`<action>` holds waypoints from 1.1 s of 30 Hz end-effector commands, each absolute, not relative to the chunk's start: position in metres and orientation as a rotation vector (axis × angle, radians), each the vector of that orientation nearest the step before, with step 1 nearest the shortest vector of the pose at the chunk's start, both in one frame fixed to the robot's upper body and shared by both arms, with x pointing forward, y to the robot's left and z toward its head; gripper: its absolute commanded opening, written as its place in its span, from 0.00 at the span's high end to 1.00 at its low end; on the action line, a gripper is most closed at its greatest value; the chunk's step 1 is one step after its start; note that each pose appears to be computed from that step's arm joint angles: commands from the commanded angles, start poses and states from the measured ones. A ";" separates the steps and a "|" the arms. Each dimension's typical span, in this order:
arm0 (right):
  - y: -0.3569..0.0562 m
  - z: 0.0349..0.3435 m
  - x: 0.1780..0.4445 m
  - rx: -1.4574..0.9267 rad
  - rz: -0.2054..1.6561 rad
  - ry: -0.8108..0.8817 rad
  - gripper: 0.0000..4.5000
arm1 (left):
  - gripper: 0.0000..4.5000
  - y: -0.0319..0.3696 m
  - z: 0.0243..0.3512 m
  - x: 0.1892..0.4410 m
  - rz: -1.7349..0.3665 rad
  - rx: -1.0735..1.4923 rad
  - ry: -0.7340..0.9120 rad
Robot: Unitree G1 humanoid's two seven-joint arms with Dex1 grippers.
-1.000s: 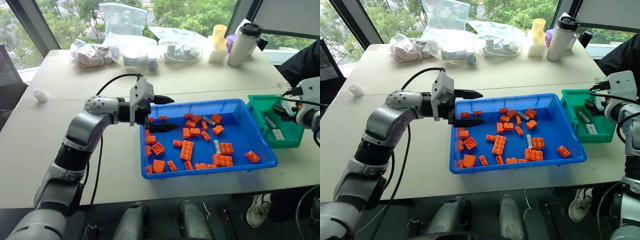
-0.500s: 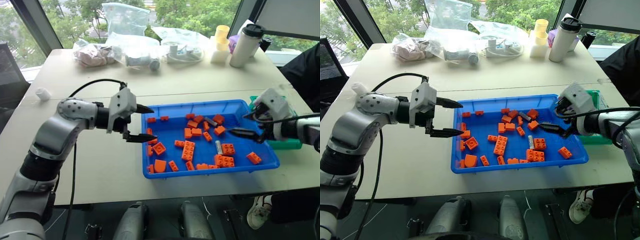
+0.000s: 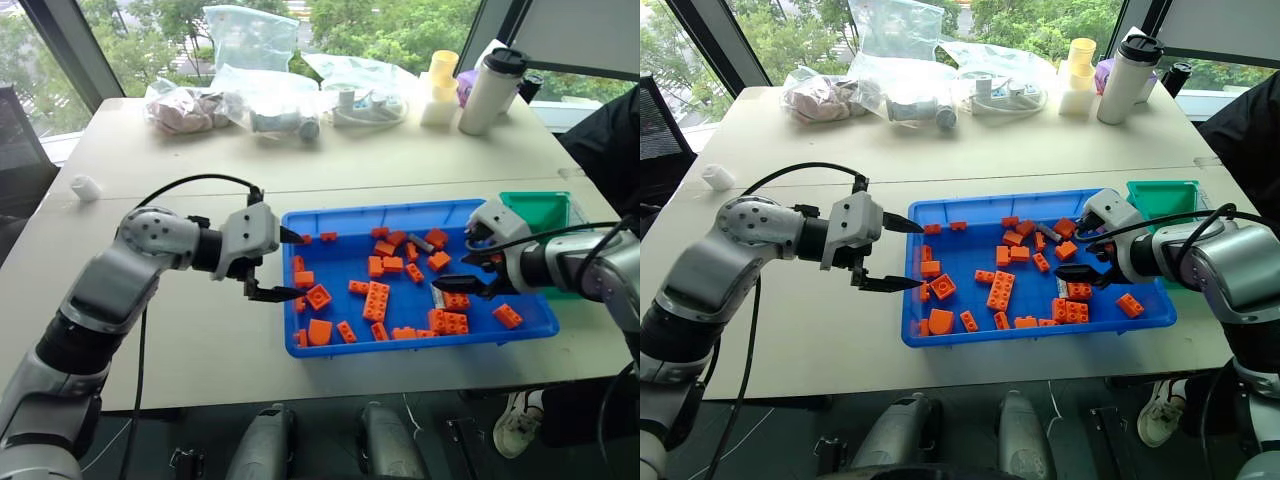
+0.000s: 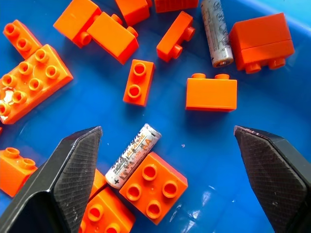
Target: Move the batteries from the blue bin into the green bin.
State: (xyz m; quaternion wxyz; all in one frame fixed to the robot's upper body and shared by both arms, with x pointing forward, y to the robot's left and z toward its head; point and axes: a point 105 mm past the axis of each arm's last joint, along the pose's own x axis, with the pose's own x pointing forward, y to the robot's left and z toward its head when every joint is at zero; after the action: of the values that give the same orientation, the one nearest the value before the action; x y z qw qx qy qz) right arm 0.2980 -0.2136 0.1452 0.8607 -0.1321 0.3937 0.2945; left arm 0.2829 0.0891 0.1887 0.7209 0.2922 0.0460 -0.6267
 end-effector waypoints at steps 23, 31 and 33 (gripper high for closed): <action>-0.188 0.126 0.301 -0.375 0.676 0.866 1.00 | 0.00 0.087 0.195 0.278 -1.379 0.645 0.065; -0.192 0.155 0.316 -0.331 0.613 0.745 1.00 | 0.00 0.087 0.195 0.281 -1.391 0.648 0.060; -0.200 0.176 0.321 -0.293 0.576 0.680 1.00 | 0.00 0.084 0.202 0.280 -1.407 0.602 0.034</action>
State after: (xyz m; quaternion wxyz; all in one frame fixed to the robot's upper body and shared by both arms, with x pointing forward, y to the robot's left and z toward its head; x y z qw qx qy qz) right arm 0.3138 -0.1943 0.1446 0.8663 -0.1519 0.3772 0.2899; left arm 0.2820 0.0873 0.1859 0.7228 0.2769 0.0478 -0.6313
